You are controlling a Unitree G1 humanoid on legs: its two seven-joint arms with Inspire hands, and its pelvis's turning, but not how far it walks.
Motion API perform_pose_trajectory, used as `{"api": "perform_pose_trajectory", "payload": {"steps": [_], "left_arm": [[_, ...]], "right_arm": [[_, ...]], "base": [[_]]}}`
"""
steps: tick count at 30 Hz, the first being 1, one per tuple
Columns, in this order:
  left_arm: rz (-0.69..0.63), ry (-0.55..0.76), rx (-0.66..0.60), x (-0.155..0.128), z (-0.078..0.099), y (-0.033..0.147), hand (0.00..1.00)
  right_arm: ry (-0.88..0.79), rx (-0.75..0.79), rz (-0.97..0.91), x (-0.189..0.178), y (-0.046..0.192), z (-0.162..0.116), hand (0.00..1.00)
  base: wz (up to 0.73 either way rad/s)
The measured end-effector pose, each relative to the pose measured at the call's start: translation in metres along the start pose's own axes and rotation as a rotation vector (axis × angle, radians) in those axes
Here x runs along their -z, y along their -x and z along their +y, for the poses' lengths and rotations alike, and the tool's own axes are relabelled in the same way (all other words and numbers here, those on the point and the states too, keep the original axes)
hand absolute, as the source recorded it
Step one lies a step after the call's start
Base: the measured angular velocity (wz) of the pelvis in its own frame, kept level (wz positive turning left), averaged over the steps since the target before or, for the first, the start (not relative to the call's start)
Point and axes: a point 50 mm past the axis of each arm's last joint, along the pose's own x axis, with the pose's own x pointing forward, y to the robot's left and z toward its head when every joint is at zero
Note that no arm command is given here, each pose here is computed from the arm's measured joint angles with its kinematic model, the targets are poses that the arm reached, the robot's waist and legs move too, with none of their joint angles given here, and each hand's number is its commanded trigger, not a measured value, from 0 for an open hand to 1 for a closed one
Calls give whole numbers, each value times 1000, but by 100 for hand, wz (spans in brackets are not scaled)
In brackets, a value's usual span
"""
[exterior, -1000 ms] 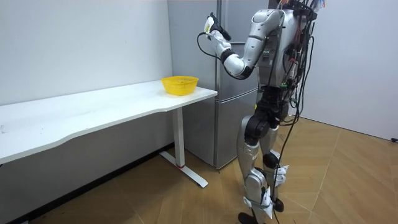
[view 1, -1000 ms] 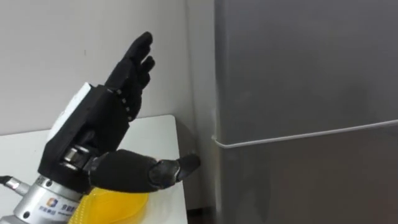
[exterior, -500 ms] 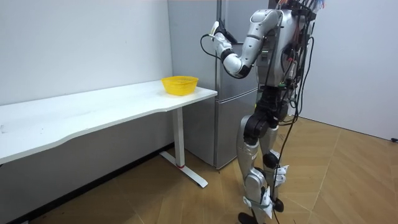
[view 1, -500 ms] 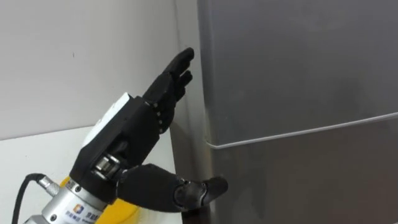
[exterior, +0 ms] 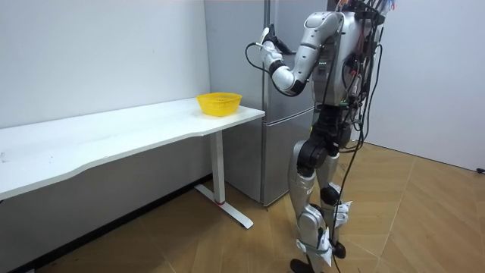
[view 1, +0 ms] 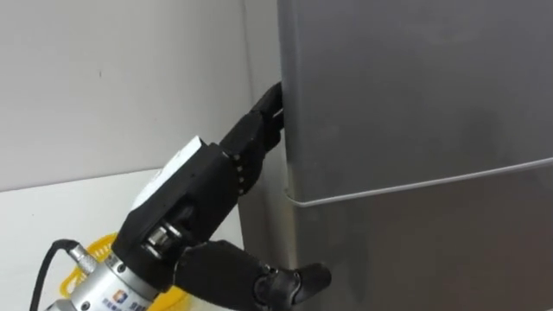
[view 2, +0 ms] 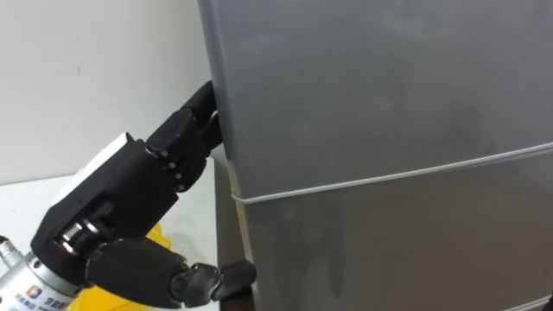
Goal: Retrieve from the upper fridge
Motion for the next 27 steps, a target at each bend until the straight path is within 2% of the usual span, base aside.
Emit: {"api": "perform_pose_trajectory", "payload": {"steps": [6,7,8,14,27], "left_arm": [[-26,-24,-46,-6,8,-2,98],[-27,-23,-44,-6,7,-3,68],[-30,-18,-44,-6,7,-3,0],[-38,20,15,-4,-2,-6,0],[-40,32,28,-4,-3,-6,0]], "right_arm": [[5,0,1,0,0,0,0],[7,0,1,0,0,0,0],[11,2,2,0,0,1,0],[28,8,2,-1,0,1,0],[30,10,0,-1,0,1,0]], "base": [[0],[0],[0],[-2],[0]]}}
